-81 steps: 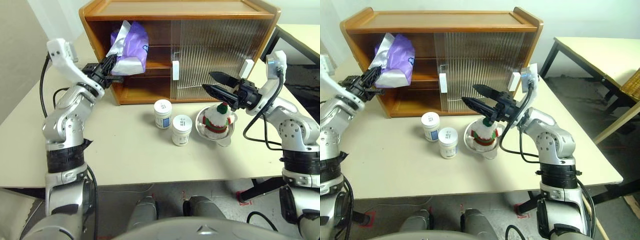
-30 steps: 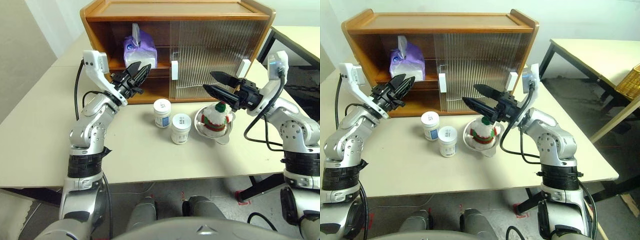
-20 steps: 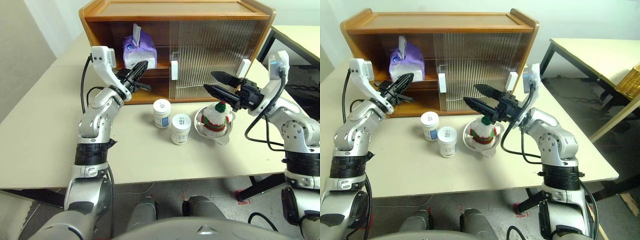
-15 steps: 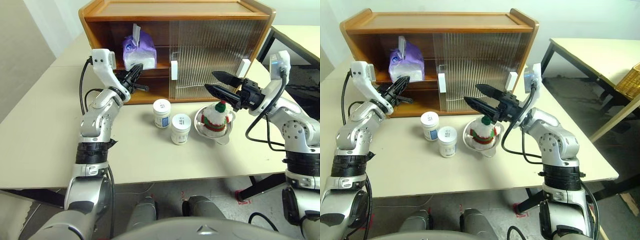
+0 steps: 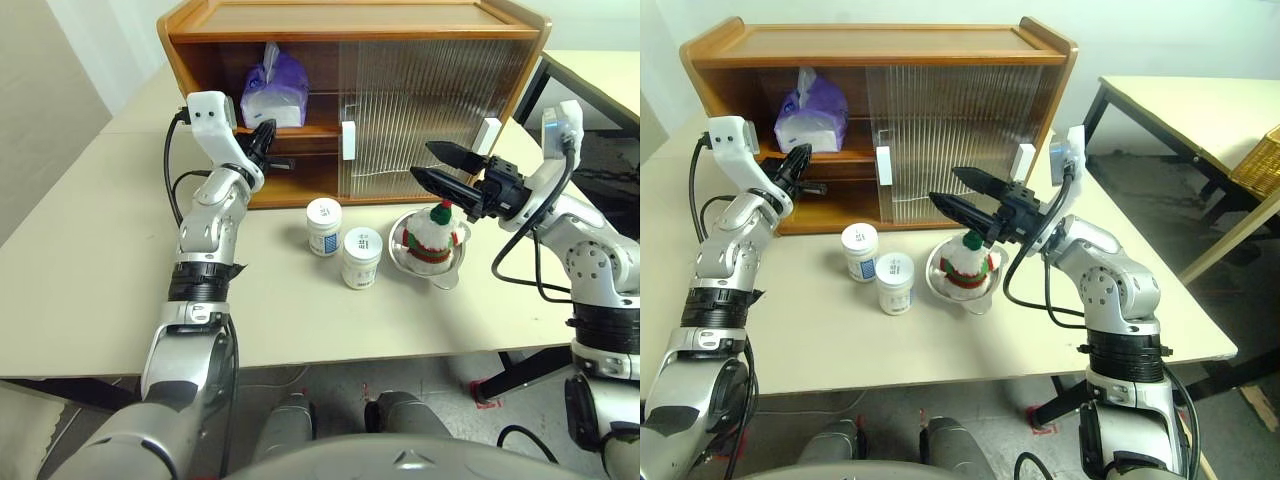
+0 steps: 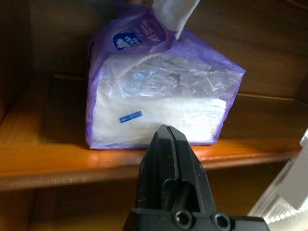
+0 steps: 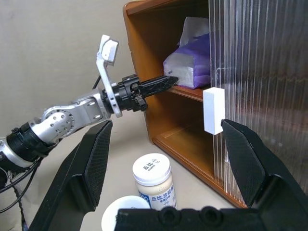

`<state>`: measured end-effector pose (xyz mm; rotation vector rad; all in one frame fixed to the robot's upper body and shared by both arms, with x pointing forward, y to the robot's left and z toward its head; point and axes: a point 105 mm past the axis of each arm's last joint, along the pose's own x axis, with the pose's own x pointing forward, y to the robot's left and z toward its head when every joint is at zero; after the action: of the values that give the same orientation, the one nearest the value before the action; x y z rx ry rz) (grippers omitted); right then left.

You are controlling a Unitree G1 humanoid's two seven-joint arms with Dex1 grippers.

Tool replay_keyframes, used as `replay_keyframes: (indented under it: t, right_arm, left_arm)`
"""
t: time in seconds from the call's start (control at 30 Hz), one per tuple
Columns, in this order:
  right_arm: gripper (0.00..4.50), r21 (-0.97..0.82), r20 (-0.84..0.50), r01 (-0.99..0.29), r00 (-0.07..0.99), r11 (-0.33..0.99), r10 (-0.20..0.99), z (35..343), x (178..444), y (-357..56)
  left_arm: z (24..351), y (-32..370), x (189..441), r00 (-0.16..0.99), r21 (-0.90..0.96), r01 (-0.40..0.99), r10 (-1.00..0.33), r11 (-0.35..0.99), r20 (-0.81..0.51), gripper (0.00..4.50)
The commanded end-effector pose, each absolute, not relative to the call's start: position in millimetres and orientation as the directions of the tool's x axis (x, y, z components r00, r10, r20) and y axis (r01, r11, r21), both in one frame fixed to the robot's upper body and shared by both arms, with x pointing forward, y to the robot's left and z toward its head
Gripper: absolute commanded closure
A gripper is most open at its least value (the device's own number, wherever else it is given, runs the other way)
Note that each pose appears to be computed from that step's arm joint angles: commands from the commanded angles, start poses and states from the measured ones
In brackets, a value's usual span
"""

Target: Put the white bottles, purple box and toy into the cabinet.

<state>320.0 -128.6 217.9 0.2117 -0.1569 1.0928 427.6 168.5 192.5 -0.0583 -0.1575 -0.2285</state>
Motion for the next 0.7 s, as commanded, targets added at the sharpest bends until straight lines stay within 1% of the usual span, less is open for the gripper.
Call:
replay_keyframes:
  t: [0.03,0.1,0.23,0.3,0.33,0.43,0.53,0.7]
  right_arm:
    - [0.00,0.089,0.231,-0.889,0.457,0.450,0.859,219,319,-131]
    - [0.00,0.088,0.231,-0.889,0.458,0.450,0.858,219,319,-131]
    - [0.00,0.087,0.233,-0.889,0.457,0.449,0.859,220,319,-130]
    - [0.00,0.086,0.233,-0.890,0.455,0.448,0.860,220,319,-129]
    - [0.00,0.086,0.233,-0.890,0.455,0.447,0.860,220,319,-130]
    - [0.00,0.087,0.231,-0.891,0.454,0.446,0.861,220,319,-130]
    - [0.00,0.088,0.231,-0.892,0.451,0.443,0.862,220,320,-129]
    - [0.00,0.089,0.232,-0.895,0.444,0.436,0.865,220,321,-127]
  left_arm:
    - [189,171,433,0.966,-0.038,0.212,-0.203,0.977,0.159,4.49]
    - [188,170,435,0.965,-0.028,0.214,-0.207,0.976,0.162,4.49]
    - [192,161,434,0.947,-0.027,0.270,-0.260,0.962,0.190,4.49]
    - [205,150,421,0.895,-0.029,0.381,-0.361,0.924,0.261,4.49]
    - [210,146,415,0.866,-0.014,0.431,-0.409,0.902,0.290,4.32]
    - [218,149,402,0.834,-0.005,0.467,-0.438,0.885,0.335,3.61]
    - [224,155,385,0.791,-0.003,0.519,-0.479,0.855,0.380,2.50]
    - [211,158,357,0.707,0.039,0.644,-0.614,0.764,0.351,0.72]
